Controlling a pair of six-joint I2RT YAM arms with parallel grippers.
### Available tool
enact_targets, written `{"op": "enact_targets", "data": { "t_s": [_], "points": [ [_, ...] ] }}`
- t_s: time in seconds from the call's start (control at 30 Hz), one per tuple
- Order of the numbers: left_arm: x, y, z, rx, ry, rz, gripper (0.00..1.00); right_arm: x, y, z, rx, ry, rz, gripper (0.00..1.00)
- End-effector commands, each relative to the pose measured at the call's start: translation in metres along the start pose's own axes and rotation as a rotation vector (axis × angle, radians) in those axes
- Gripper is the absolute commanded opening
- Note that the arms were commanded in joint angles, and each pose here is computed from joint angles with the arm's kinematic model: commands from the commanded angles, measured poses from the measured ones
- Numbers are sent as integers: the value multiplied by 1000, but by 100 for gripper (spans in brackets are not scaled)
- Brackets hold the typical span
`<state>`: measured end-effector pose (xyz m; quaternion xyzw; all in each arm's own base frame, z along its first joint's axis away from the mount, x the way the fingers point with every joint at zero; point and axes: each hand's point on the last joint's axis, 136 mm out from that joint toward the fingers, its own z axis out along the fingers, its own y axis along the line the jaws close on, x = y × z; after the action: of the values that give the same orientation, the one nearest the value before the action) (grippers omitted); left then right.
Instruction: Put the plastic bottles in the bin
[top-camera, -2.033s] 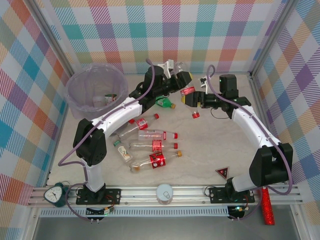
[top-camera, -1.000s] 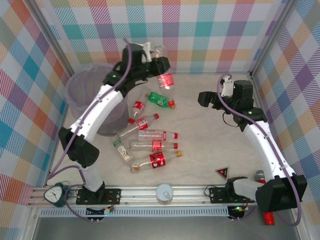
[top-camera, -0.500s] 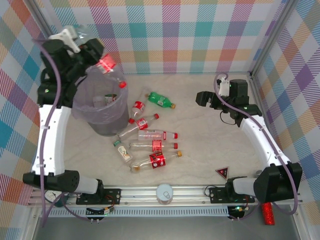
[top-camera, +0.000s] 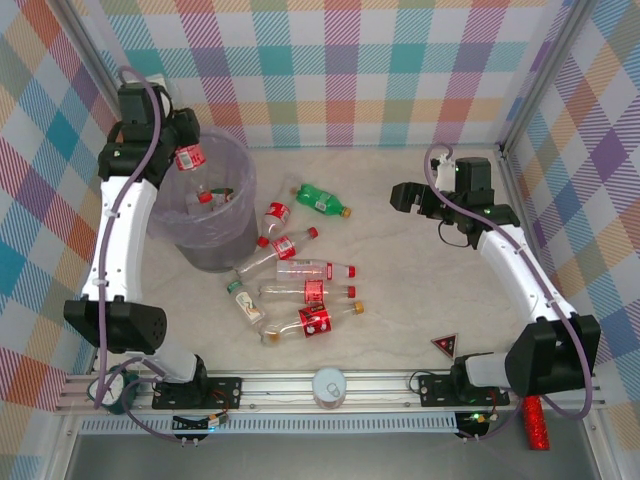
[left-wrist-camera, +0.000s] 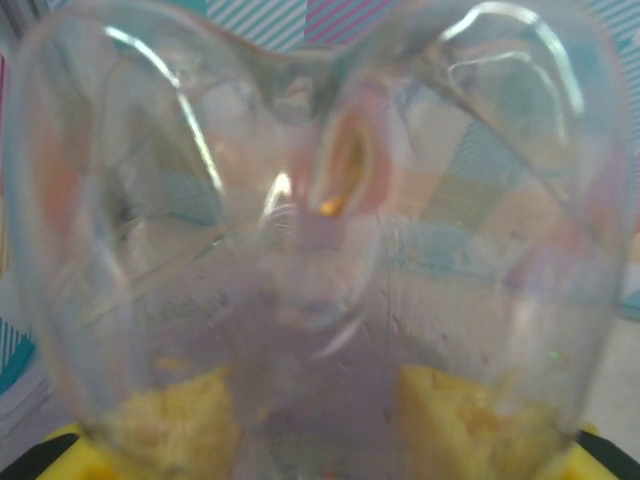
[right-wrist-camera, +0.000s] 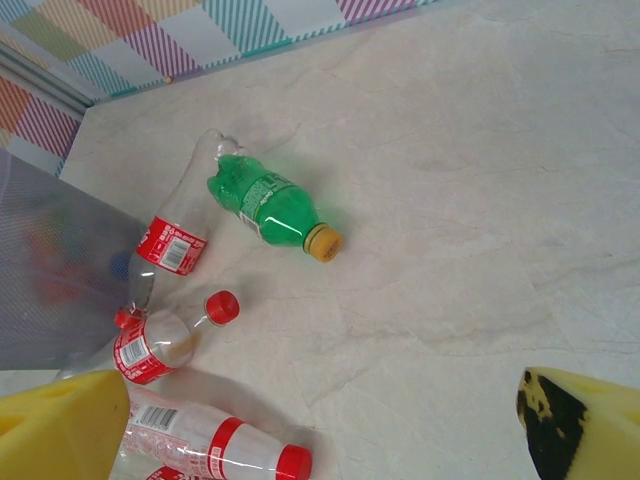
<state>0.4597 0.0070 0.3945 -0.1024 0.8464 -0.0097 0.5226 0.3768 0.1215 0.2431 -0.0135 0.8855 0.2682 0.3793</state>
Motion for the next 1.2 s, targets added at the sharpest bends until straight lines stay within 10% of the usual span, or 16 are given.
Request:
{"op": "enact_targets", "data": {
  "t_s": [0.0, 0.87, 1.17],
  "points": [
    [8, 3, 6, 6, 4, 57, 0, -8, 1, -3, 4, -12, -14, 99],
    [173, -13, 75, 151, 374, 32, 0, -2, -1, 16, -27, 43, 18, 99],
    [164, -16, 75, 161, 363, 27, 47, 0, 0, 24, -49, 66, 25, 99]
  ]
}}
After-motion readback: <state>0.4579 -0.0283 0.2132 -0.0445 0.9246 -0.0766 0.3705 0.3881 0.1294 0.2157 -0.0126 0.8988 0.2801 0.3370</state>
